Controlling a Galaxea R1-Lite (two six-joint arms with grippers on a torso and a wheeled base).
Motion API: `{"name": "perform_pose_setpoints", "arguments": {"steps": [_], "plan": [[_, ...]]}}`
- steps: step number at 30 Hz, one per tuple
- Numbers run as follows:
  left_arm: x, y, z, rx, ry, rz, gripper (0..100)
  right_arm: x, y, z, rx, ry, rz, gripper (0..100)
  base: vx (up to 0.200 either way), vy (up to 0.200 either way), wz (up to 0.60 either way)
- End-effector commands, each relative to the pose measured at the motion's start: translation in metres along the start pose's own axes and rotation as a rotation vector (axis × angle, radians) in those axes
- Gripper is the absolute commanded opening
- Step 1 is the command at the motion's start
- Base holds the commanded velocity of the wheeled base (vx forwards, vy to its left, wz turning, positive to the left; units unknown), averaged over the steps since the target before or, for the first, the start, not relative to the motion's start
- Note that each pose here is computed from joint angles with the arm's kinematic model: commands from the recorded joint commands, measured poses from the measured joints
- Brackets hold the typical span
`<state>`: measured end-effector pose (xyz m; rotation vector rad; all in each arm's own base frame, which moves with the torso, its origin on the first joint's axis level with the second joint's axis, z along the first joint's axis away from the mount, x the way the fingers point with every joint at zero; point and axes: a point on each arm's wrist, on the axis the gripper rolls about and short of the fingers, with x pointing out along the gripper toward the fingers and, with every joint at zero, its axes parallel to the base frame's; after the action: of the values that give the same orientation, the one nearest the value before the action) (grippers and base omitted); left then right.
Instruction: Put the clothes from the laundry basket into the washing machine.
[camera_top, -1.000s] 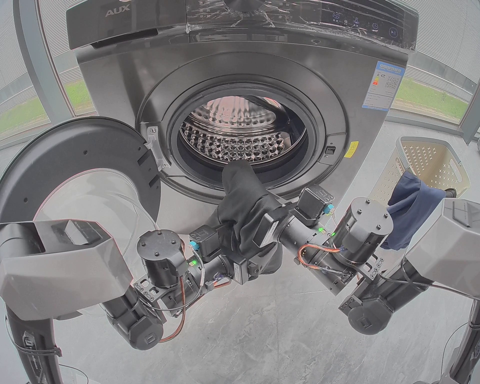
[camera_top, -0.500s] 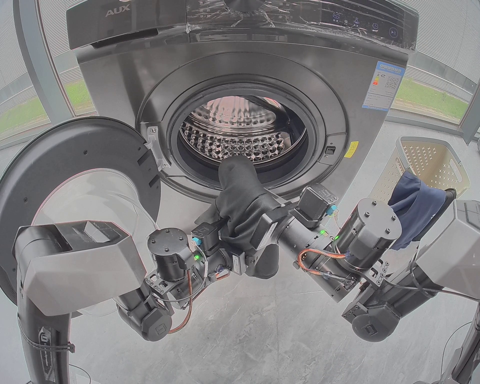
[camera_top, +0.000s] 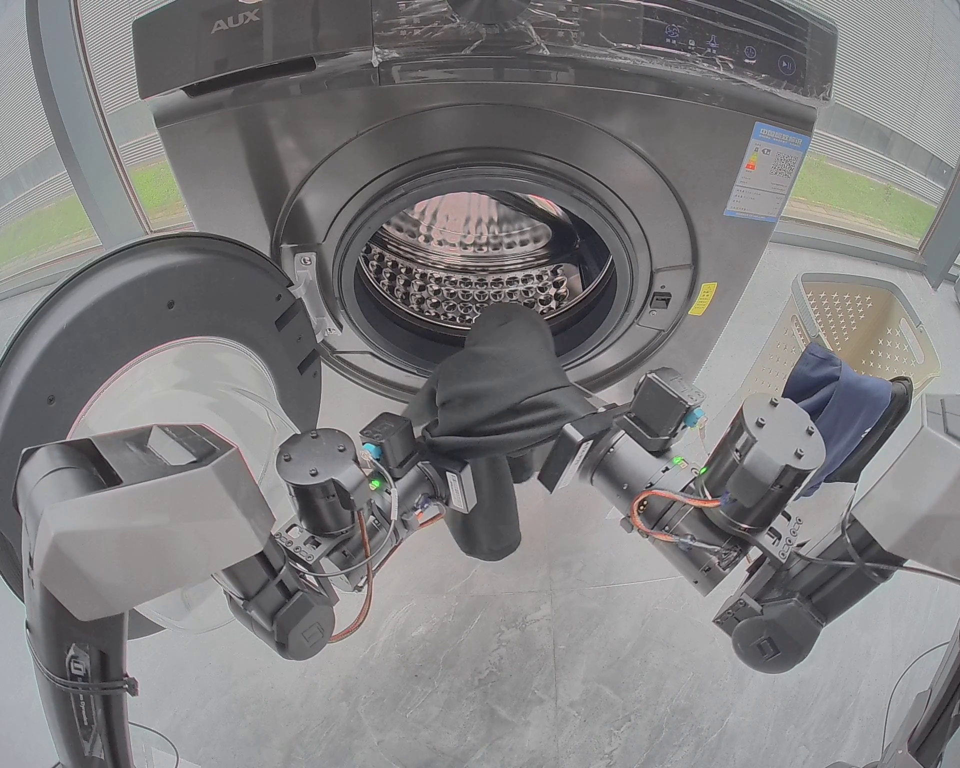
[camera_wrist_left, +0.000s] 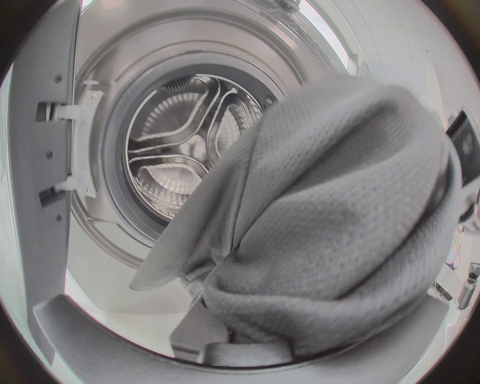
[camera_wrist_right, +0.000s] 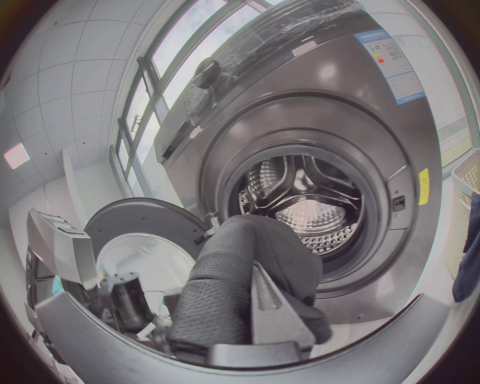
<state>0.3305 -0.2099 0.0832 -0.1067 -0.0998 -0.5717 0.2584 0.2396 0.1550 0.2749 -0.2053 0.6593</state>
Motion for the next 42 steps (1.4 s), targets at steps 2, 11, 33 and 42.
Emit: {"name": "perform_pose_setpoints", "arguments": {"steps": [2, 11, 33, 42], "plan": [[-0.006, 0.006, 0.030, -0.010, -0.069, 0.016, 0, -0.007, -0.024, 0.001, -0.022, 0.018, -0.065, 0, 0.000, 0.000, 0.00], [-0.025, -0.001, 0.054, -0.021, -0.097, -0.002, 0, -0.007, -0.031, -0.017, -0.027, 0.074, -0.079, 0, 0.000, 0.000, 0.00], [-0.065, 0.000, 0.073, -0.079, -0.079, 0.025, 0, -0.083, -0.027, -0.018, -0.134, 0.304, 0.157, 100, 0.000, 0.000, 0.00], [-0.105, -0.004, 0.067, -0.077, 0.015, 0.016, 0, -0.109, -0.031, -0.018, -0.123, 0.375, 0.201, 100, 0.000, 0.000, 0.00]]}}
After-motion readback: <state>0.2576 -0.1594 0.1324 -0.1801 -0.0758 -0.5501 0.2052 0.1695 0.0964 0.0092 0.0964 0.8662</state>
